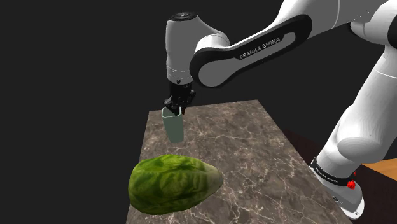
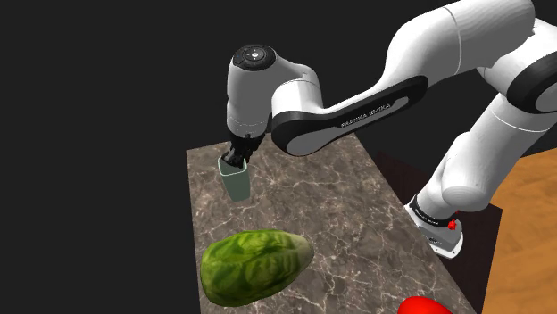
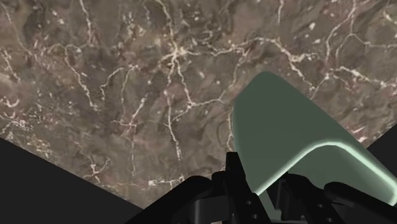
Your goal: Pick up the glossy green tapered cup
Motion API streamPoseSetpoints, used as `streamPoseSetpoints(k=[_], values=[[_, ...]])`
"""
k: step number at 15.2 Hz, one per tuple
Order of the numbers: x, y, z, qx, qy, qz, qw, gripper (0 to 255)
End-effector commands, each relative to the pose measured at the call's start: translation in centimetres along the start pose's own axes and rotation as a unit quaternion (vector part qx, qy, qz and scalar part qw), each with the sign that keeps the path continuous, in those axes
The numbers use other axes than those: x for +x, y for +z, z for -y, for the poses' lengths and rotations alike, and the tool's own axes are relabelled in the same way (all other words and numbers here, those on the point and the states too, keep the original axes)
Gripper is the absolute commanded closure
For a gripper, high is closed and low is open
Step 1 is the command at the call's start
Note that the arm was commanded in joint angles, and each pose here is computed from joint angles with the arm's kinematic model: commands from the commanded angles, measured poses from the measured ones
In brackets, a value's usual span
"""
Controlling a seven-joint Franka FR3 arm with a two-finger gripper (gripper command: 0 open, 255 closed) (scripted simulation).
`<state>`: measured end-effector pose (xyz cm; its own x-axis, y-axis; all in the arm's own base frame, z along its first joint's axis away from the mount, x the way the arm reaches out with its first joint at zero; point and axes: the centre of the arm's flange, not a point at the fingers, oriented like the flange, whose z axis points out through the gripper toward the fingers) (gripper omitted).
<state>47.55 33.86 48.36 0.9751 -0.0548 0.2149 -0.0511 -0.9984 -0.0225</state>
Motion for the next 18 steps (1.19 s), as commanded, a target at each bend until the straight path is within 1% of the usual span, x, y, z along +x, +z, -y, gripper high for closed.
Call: streamPoseSetpoints(k=[1,16,18], values=[[0.0,0.1,0.1,0.000,0.000,0.000,1.0000,255],[1.7,-7.7,0.2,0.000,0.000,0.000,1.0000,255],[1.7,-7.7,0.2,0.000,0.000,0.000,1.0000,255]])
